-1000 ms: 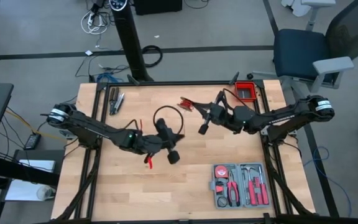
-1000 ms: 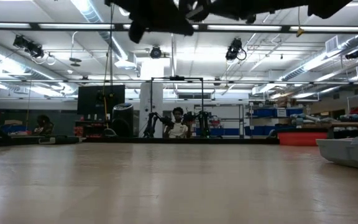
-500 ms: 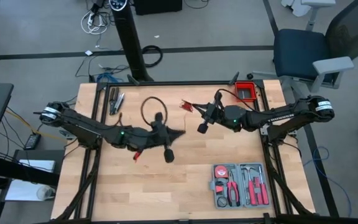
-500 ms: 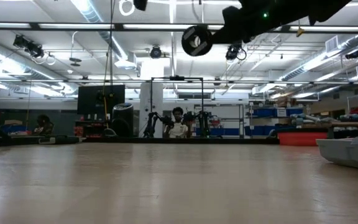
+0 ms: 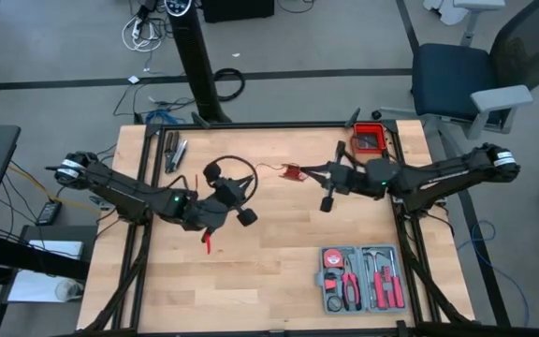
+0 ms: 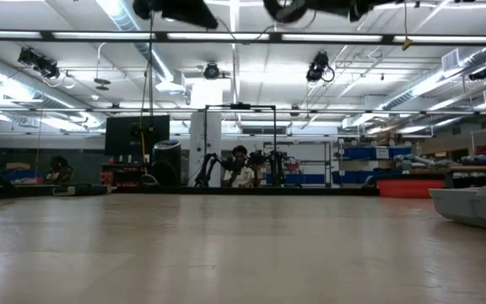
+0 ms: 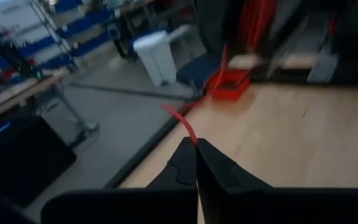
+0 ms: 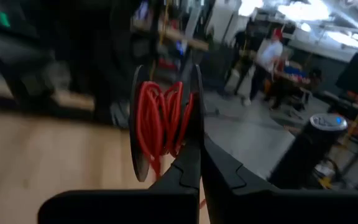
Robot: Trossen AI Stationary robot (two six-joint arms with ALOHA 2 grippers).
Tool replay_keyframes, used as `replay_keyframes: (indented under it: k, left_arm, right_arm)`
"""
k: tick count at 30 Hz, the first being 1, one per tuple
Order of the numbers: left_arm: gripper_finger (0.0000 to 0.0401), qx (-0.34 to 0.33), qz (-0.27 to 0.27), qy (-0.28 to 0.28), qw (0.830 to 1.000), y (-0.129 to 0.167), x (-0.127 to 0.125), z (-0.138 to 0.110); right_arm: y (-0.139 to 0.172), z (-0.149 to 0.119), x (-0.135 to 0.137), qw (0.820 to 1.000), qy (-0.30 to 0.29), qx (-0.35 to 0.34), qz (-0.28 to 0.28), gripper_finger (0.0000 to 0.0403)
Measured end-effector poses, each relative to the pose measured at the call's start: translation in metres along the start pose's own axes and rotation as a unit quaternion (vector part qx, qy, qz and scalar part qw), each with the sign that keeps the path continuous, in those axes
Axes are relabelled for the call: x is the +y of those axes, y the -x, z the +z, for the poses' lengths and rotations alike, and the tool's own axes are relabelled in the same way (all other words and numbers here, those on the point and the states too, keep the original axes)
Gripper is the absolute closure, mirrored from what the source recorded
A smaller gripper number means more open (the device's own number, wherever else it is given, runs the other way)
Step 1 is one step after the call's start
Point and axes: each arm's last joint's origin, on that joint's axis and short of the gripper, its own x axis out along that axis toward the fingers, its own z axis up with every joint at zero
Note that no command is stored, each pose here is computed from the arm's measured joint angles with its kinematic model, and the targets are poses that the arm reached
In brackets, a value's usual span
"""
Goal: Coil cords
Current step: Uncoil the wire
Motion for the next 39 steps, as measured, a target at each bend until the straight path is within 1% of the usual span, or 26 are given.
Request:
replay_keyframes:
  k: [2, 4, 7, 9, 12, 14, 16, 18, 19, 22, 24, 25, 27, 28, 30, 32, 33, 34, 36, 39]
  left_arm:
    - [0.0401, 0.011, -0.018, 0.014, 1.000, -0.004, 0.000, -0.002]
    - [0.0401, 0.020, -0.062, 0.018, 0.998, -0.007, -0.001, -0.003]
    - [0.0401, 0.034, -0.156, 0.026, 0.987, -0.013, -0.007, -0.004]
    - [0.0401, 0.040, -0.226, 0.030, 0.973, -0.013, -0.012, -0.004]
    - [0.0401, 0.036, -0.341, 0.045, 0.938, -0.012, -0.021, -0.002]
    - [0.0401, 0.027, -0.413, 0.052, 0.909, -0.007, -0.026, 0.001]
    - [0.0401, -0.003, -0.473, 0.052, 0.880, 0.000, -0.030, 0.007]
    - [0.0401, -0.048, -0.512, 0.042, 0.857, 0.010, -0.035, 0.014]
    - [0.0401, -0.069, -0.523, 0.035, 0.849, 0.014, -0.038, 0.017]
    - [0.0401, -0.136, -0.535, 0.026, 0.833, 0.026, -0.040, 0.027]
    - [0.0401, -0.168, -0.527, 0.025, 0.833, 0.030, -0.039, 0.032]
    - [0.0401, -0.180, -0.516, 0.023, 0.837, 0.031, -0.039, 0.034]
    - [0.0401, -0.191, -0.481, 0.020, 0.855, 0.034, -0.035, 0.037]
    - [0.0401, -0.194, -0.454, 0.021, 0.870, 0.035, -0.032, 0.038]
    - [0.0401, -0.192, -0.382, 0.028, 0.904, 0.034, -0.026, 0.041]
    - [0.0401, -0.175, -0.298, 0.028, 0.938, 0.033, -0.021, 0.040]
    - [0.0401, -0.166, -0.248, 0.033, 0.954, 0.032, -0.019, 0.040]
    - [0.0401, -0.157, -0.205, 0.036, 0.965, 0.032, -0.017, 0.039]
    - [0.0401, -0.137, -0.126, 0.036, 0.982, 0.031, -0.013, 0.037]
    - [0.0401, -0.105, -0.032, 0.015, 0.994, 0.029, -0.009, 0.031]
  right_arm:
    - [0.004, 0.007, -0.004, 0.999, -0.021, -0.025, -0.006, 0.0401]
    - [0.006, 0.012, -0.006, 0.998, -0.034, -0.043, -0.013, 0.0401]
    - [0.006, 0.015, -0.008, 0.997, -0.045, -0.056, -0.041, 0.0401]
    - [0.005, 0.014, -0.010, 0.996, -0.044, -0.050, -0.062, 0.0401]
    - [0.002, 0.011, -0.013, 0.994, -0.041, -0.036, -0.094, 0.0401]
    - [-0.002, 0.008, -0.015, 0.993, -0.035, -0.027, -0.108, 0.0401]
    - [-0.005, 0.003, -0.015, 0.993, -0.021, -0.008, -0.117, 0.0401]
    - [-0.010, -0.003, -0.016, 0.993, -0.010, 0.009, -0.121, 0.0401]
    - [-0.012, -0.007, -0.016, 0.992, -0.003, 0.022, -0.121, 0.0401]
    - [-0.017, -0.017, -0.017, 0.991, 0.017, 0.061, -0.120, 0.0401]
    - [-0.018, -0.025, -0.017, 0.989, 0.031, 0.092, -0.116, 0.0401]
    - [-0.018, -0.027, -0.017, 0.988, 0.035, 0.103, -0.112, 0.0401]
    - [-0.017, -0.032, -0.017, 0.986, 0.046, 0.125, -0.104, 0.0401]
    - [-0.015, -0.034, -0.017, 0.984, 0.052, 0.137, -0.100, 0.0401]
    - [-0.011, -0.034, -0.017, 0.985, 0.055, 0.144, -0.078, 0.0401]
    - [-0.006, -0.033, -0.017, 0.988, 0.051, 0.143, -0.043, 0.0401]
    - [-0.004, -0.032, -0.017, 0.989, 0.047, 0.142, -0.021, 0.0401]
    - [-0.001, -0.032, -0.017, 0.989, 0.043, 0.142, 0.003, 0.0401]
    - [0.004, -0.031, -0.017, 0.988, 0.037, 0.140, 0.047, 0.0401]
    - [0.012, -0.028, -0.017, 0.986, 0.016, 0.132, 0.100, 0.0401]
